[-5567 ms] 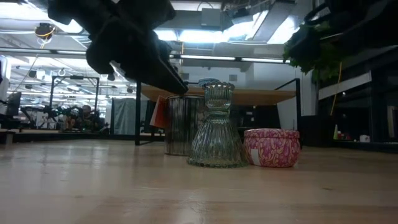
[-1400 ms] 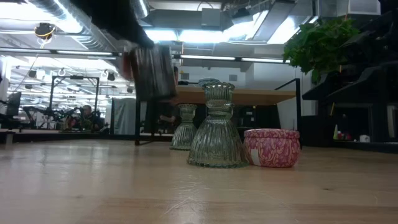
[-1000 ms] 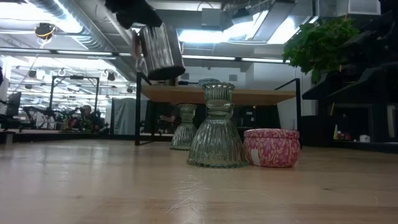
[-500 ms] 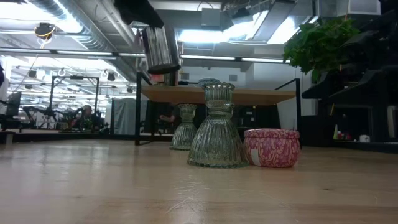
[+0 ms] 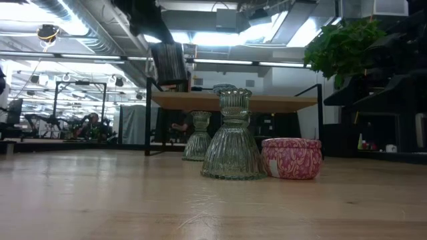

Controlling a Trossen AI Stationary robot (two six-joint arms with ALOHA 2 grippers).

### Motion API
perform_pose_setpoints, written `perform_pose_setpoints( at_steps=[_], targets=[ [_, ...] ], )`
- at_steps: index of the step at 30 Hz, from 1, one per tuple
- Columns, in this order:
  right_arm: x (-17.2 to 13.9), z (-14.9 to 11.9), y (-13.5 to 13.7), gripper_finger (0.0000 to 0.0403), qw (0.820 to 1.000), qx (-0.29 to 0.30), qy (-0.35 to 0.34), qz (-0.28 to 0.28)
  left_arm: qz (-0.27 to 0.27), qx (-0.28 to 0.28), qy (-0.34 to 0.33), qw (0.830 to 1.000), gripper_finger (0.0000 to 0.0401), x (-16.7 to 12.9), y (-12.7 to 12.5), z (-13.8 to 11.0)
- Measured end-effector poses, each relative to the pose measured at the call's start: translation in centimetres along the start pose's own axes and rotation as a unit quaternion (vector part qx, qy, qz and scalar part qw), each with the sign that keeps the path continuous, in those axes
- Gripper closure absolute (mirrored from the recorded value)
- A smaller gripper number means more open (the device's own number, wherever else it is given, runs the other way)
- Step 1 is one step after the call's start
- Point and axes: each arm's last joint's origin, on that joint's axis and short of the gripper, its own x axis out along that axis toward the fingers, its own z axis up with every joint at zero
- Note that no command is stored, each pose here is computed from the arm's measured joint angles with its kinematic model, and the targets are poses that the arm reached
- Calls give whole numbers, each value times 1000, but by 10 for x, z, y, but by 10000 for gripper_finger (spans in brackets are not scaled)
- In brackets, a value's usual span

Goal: Pick & Place candle stick holders
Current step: Put the brown scented candle on the shelf aligned with the other scented candle, then put the pink scented candle on the shelf aligned with the other scented candles

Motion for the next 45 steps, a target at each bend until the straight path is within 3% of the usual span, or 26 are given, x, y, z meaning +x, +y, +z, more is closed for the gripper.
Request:
perform_pose_setpoints(
  at_steps=[14, 26, 39, 45],
  targets=[
    [0, 0, 0, 5, 1000, -10, 0, 1, 25, -21, 14, 999, 399, 13, 12, -1],
    [0, 0, 0, 5, 1000, -12, 0, 1, 34, 0, 28, 999, 396, 36, 11, -3],
    [0, 0, 0, 5, 1000, -12, 0, 0, 51, 16, 24, 998, 294, 34, 11, -2],
    [0, 0, 0, 5, 1000, -12, 0, 0, 33, 28, -38, 998, 275, 0, 5, 15]
  ],
)
